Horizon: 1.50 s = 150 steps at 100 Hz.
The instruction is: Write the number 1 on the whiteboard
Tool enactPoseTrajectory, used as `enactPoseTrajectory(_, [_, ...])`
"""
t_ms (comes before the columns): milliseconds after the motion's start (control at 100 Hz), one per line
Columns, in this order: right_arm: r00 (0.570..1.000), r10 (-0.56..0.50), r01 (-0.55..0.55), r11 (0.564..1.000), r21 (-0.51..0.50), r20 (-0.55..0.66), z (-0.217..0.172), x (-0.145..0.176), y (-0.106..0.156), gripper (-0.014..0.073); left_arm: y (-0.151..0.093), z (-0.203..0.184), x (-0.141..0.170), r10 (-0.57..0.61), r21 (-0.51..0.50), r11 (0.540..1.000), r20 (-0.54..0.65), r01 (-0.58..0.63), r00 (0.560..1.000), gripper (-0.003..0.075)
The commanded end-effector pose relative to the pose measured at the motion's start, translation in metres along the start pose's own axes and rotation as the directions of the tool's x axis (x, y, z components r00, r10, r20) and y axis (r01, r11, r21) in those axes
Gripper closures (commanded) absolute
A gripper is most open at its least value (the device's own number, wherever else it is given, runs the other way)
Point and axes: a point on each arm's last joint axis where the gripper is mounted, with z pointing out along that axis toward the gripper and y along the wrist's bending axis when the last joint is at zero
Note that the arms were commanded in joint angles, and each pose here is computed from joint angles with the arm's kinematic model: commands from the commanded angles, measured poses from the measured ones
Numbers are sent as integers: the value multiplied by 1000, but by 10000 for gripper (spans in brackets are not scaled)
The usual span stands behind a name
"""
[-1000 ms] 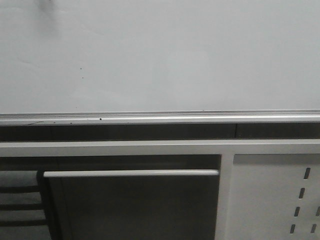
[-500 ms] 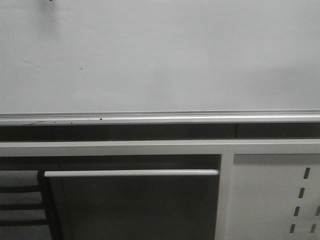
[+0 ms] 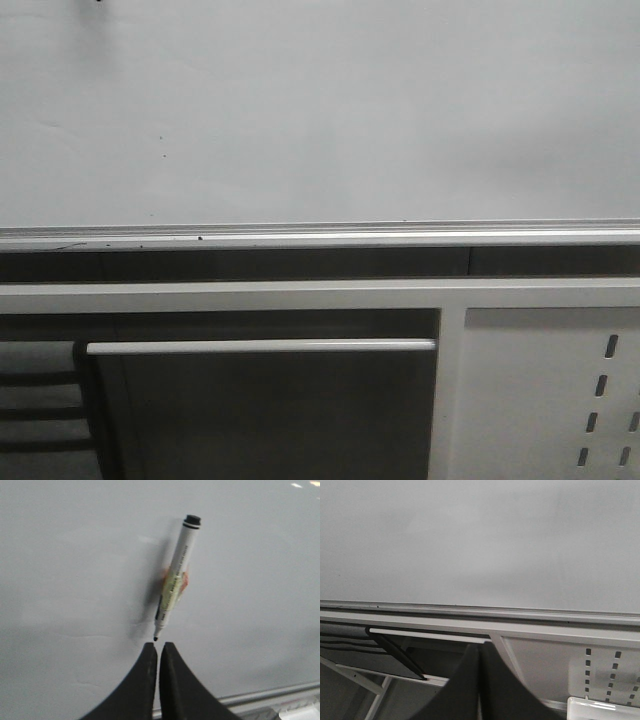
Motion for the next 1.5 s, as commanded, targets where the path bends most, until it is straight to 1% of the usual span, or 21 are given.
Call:
enactPoseTrajectory(0, [997, 3, -3, 1000, 1, 78, -3, -15, 2, 659, -8, 0, -10, 65, 44, 997, 20, -66, 998, 741])
enactPoseTrajectory(90, [996, 3, -3, 1000, 4, 84, -3, -16, 2, 659, -7, -1, -12, 102, 16, 995, 43, -103, 994, 741])
enactPoseTrajectory(220, [996, 3, -3, 1000, 4, 84, -3, -15, 2, 659, -4, -6, -20, 65, -50, 997, 127, -59, 990, 741])
enactPoseTrajectory(370, [994, 25, -24, 1000, -5, 105, -3, -17, 2, 659, 4, -6, -17, 54, -116, 993, 166, -35, 985, 741])
enactPoseTrajectory(590, [988, 47, -46, 999, -4, 150, -4, -21, 2, 659, 4, -6, -13, 152, -124, 983, 116, -138, 982, 741])
enactPoseTrajectory(690, [987, 47, -47, 999, -2, 156, -4, -22, 1, 659, 0, -3, -6, 78, -64, 995, 115, -71, 990, 741])
enactPoseTrajectory(750, [987, 48, -48, 999, -3, 156, -4, -22, 1, 659, -3, -2, -3, 92, -40, 995, 110, -88, 990, 741])
enactPoseTrajectory(780, [987, 48, -48, 999, -3, 156, -4, -22, 1, 659, -2, -1, -3, 97, -55, 994, 131, -90, 987, 741])
enactPoseTrajectory(820, [987, 48, -48, 999, -4, 152, -4, -22, 2, 659, 1, -2, -5, 43, -76, 997, 176, -30, 983, 741])
enactPoseTrajectory(840, [987, 48, -48, 999, -4, 152, -4, -22, 2, 659, 4, -2, -7, -20, -92, 995, 216, 41, 976, 741])
enactPoseTrajectory(880, [987, 48, -48, 999, -5, 150, -4, -22, 2, 659, 10, -3, -10, -173, -111, 971, 295, 214, 940, 741])
enactPoseTrajectory(920, [988, 52, -52, 999, -10, 145, -4, -21, 2, 659, 15, -5, -11, -263, -122, 939, 344, 320, 901, 741])
enactPoseTrajectory(990, [989, 53, -52, 999, -11, 139, -3, -20, 2, 659, 18, -5, -11, -272, -136, 930, 365, 340, 891, 741])
enactPoseTrajectory(1060, [989, 53, -52, 999, -11, 139, -3, -20, 2, 659, 15, -4, -10, -310, -105, 925, 353, 366, 883, 741])
enactPoseTrajectory(1140, [989, 57, -56, 998, -13, 140, -3, -20, 2, 659, 12, -3, -6, -388, -63, 900, 334, 431, 859, 741])
enactPoseTrajectory(1240, [988, 63, -62, 998, -12, 138, -1, -21, 2, 659, 12, -1, 1, -377, -66, 906, 324, 418, 868, 741])
enactPoseTrajectory(1330, [989, 67, -66, 998, -12, 132, 0, -21, 1, 659, 14, -1, 6, -397, -74, 892, 348, 447, 849, 741])
enactPoseTrajectory(1360, [989, 71, -69, 997, -15, 129, 1, -21, 1, 659, 12, -1, 8, -388, -63, 899, 345, 434, 855, 741])
enactPoseTrajectory(1420, [990, 71, -70, 997, -15, 125, 1, -21, 1, 659, 4, 0, 9, -239, -38, 963, 334, 267, 912, 741])
enactPoseTrajectory(1460, [990, 71, -70, 997, -15, 125, 1, -21, 1, 659, -2, 1, 9, -169, -8, 983, 329, 182, 929, 741])
enactPoseTrajectory(1490, [990, 71, -70, 997, -15, 125, 1, -21, 1, 659, -5, 1, 9, -155, 9, 987, 330, 161, 931, 741])
